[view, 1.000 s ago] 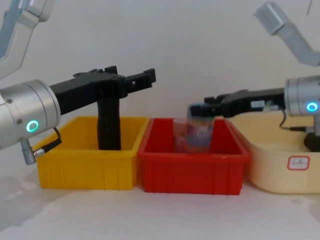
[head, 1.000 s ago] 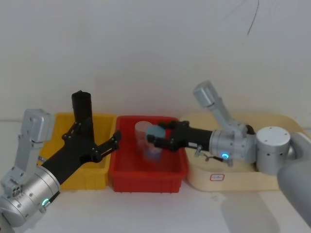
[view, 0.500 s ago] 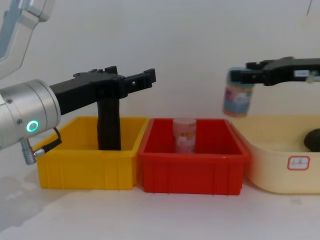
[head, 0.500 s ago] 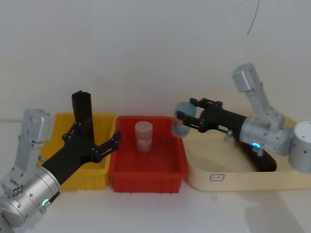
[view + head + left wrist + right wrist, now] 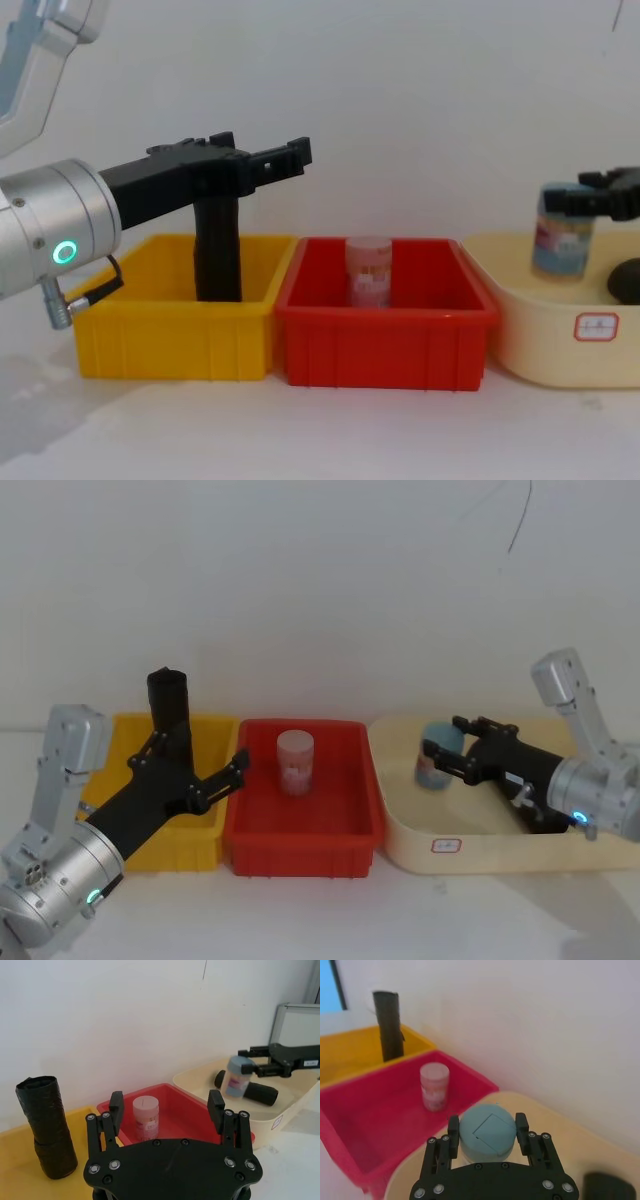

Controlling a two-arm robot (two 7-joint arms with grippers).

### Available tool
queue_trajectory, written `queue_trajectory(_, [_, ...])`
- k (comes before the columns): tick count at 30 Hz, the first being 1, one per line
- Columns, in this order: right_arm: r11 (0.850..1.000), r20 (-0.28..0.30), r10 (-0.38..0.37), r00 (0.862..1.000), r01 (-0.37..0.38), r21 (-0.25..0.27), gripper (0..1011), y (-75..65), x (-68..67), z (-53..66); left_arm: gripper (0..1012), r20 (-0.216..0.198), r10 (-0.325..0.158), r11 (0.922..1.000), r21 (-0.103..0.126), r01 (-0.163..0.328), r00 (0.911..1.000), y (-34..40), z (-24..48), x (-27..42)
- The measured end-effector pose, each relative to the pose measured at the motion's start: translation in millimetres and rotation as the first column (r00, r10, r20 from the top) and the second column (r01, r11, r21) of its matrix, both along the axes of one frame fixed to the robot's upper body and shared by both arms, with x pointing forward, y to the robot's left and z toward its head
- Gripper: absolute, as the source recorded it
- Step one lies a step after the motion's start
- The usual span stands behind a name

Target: Pick up the garbage bag with the one hand and transfer it to the other hand.

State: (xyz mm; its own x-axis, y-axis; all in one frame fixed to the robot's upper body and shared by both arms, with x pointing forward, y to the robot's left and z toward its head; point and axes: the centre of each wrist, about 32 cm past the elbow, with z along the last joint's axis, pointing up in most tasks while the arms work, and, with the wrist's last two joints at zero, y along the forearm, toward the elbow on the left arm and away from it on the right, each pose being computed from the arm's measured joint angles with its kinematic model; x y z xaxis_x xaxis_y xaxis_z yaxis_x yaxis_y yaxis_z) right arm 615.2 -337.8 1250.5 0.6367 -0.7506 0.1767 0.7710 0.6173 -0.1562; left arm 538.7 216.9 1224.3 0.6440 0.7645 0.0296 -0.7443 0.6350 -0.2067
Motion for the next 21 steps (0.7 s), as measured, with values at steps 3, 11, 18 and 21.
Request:
queue_trajectory(3, [1.000,-0.013,-0.017,1.000,0.017,-0.008,735,-3.1,-4.0,-5.1,1000,0.000,0.000,1.0000,0.000,0.000,1.0000,0.0,0.0,0.0])
queue_trajectory(11, [0.999,-0.011,-0.050,0.999,0.049,-0.018,944,-6.5,-11.6,-10.9,1001,0.000,0.000,1.0000,0.000,0.000,1.0000,0.0,0.0,0.0])
queue_trajectory(18, [0.999,0.045,-0.054,0.998,0.053,0.007,1000,-3.9,-17.6,-7.3,1001,0.000,0.000,1.0000,0.000,0.000,1.0000,0.0,0.0,0.0])
queue_trajectory(21, [0.999,0.070,-0.049,0.996,0.047,0.025,1000,-1.8,-19.3,-3.9,1000,0.000,0.000,1.0000,0.000,0.000,1.0000,0.0,0.0,0.0])
